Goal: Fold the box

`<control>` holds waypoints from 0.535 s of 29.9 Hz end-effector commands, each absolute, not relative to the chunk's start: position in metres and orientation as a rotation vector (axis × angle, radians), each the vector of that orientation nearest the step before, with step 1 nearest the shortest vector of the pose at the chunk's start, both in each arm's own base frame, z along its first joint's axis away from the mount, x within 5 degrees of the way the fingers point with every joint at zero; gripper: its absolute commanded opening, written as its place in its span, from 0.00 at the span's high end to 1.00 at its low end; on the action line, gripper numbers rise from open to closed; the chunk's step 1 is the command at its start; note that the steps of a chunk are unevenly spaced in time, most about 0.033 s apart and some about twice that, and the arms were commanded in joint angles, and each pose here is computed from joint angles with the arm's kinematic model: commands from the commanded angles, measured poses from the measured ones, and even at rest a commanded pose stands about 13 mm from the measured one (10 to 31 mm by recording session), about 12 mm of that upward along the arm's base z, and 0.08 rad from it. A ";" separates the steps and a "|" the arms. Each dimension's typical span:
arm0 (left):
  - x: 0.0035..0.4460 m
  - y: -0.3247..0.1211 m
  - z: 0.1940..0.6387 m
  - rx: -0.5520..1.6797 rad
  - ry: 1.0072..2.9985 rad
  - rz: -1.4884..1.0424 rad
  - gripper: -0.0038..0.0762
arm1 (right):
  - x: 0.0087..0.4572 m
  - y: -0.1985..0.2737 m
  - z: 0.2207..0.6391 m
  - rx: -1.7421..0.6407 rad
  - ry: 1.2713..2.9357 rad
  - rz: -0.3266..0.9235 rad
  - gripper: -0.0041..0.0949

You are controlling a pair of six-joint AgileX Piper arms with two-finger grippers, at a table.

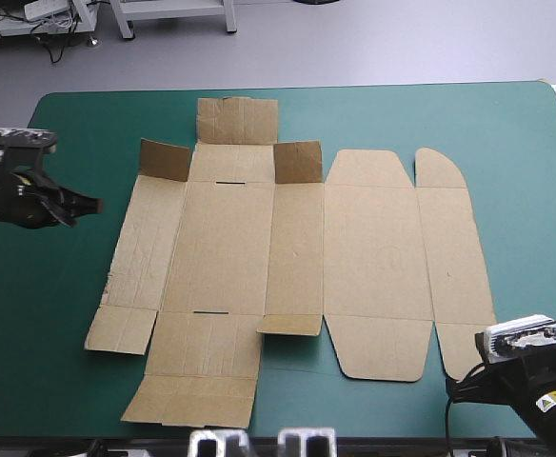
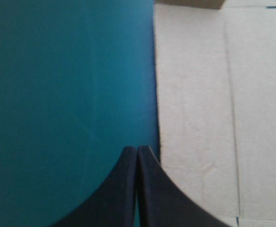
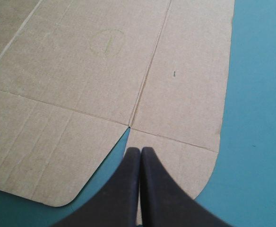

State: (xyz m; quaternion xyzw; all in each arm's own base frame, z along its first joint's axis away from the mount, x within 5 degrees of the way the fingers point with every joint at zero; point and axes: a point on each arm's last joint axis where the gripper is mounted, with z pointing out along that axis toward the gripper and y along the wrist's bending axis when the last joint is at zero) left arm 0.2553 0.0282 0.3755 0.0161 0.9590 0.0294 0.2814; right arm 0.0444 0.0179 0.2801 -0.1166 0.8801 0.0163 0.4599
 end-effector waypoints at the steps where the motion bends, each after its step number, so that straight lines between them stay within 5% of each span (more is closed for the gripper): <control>1: 0.246 0.061 0.388 -0.128 2.543 0.024 0.96 | 0.048 0.017 0.292 -0.282 2.094 0.020 0.97; 6: 0.246 0.090 0.381 -0.359 2.501 -0.200 0.96 | 0.048 0.017 0.292 -0.284 2.097 0.019 0.97; 16: 0.254 0.100 0.365 -0.408 2.575 -0.217 0.95 | 0.048 0.017 0.292 -0.283 2.095 0.023 0.97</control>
